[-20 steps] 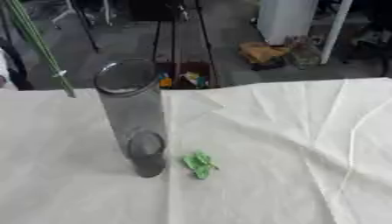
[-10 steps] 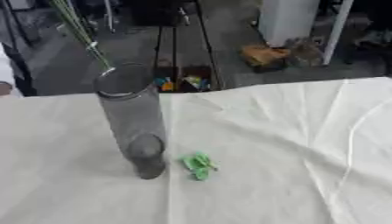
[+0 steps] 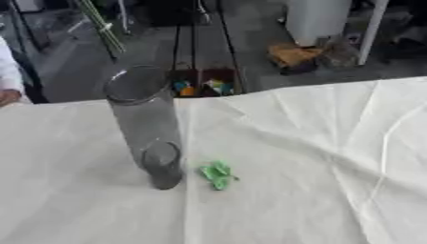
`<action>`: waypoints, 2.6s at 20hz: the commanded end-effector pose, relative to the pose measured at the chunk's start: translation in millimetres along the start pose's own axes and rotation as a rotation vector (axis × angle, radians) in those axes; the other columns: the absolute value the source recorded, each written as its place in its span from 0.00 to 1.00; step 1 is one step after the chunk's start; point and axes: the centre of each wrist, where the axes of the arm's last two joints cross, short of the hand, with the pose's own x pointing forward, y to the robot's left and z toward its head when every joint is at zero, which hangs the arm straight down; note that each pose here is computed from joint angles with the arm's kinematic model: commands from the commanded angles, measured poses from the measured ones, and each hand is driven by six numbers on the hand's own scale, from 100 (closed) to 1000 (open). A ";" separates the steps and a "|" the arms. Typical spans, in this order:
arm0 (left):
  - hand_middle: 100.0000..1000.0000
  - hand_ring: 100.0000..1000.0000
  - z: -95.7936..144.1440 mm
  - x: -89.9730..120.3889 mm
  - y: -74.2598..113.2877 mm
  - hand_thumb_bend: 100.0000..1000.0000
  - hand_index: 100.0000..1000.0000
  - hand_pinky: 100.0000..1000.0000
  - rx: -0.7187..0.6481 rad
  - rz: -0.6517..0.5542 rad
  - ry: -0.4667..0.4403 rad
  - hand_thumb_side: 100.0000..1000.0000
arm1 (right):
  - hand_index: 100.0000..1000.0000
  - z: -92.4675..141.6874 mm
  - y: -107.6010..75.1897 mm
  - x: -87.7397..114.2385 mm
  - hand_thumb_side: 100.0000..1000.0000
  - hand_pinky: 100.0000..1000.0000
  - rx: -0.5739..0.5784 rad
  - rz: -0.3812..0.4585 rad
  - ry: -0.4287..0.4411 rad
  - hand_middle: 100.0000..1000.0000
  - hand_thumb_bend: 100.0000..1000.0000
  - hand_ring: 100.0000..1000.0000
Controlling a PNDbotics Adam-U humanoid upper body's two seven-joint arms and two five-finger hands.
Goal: Arrange flowers into the vase.
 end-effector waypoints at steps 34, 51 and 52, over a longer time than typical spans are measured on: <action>0.00 0.00 1.9 -18.9 -6.1 0.00 0.11 0.03 -0.055 -0.084 -0.068 0.70 | 0.75 -12.1 4.6 -1.9 0.83 0.89 0.066 -0.009 -0.038 0.43 0.00 0.69; 0.00 0.00 10.8 -31.1 -16.3 0.00 0.11 0.03 -0.102 -0.063 -0.058 0.72 | 0.75 -11.9 7.4 -4.9 0.84 0.89 0.073 -0.012 -0.049 0.42 0.00 0.70; 0.00 0.00 11.5 -32.1 -17.2 0.00 0.11 0.03 -0.107 -0.065 -0.059 0.72 | 0.75 -12.0 7.5 -5.0 0.84 0.89 0.073 -0.012 -0.049 0.42 0.00 0.70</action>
